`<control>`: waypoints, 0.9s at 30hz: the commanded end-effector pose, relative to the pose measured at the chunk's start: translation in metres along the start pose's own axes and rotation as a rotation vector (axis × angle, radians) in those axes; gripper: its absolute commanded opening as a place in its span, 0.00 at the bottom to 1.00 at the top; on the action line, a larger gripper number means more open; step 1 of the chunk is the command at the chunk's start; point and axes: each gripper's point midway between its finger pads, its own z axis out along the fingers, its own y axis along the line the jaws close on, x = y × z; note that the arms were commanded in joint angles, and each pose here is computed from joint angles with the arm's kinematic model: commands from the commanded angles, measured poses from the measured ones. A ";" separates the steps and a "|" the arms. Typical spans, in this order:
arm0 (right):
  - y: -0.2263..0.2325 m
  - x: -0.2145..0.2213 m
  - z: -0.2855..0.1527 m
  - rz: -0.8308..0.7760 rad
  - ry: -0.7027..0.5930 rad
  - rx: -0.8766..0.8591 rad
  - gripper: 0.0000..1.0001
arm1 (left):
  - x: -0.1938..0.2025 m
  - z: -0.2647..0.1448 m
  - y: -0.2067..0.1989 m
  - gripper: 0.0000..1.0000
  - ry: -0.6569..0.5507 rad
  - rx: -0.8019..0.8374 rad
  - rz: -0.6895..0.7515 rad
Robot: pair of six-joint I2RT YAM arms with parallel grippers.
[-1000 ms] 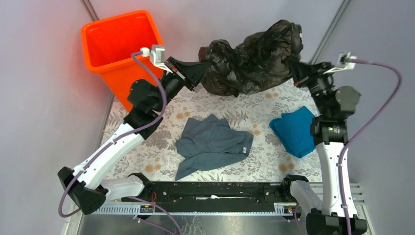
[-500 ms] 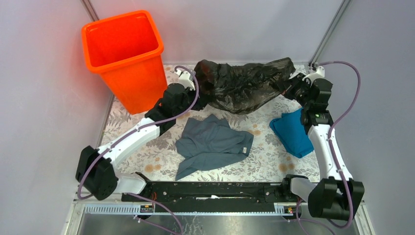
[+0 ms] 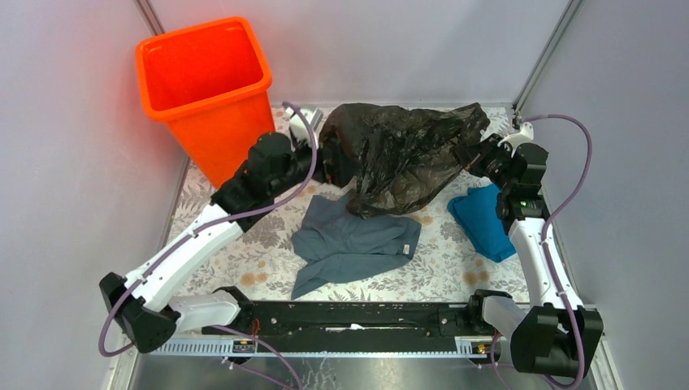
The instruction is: Put the trash bags into the trash bin
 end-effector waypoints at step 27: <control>0.050 -0.027 -0.013 -0.029 -0.033 -0.176 0.00 | -0.022 0.210 -0.033 0.33 0.103 -0.154 0.172</control>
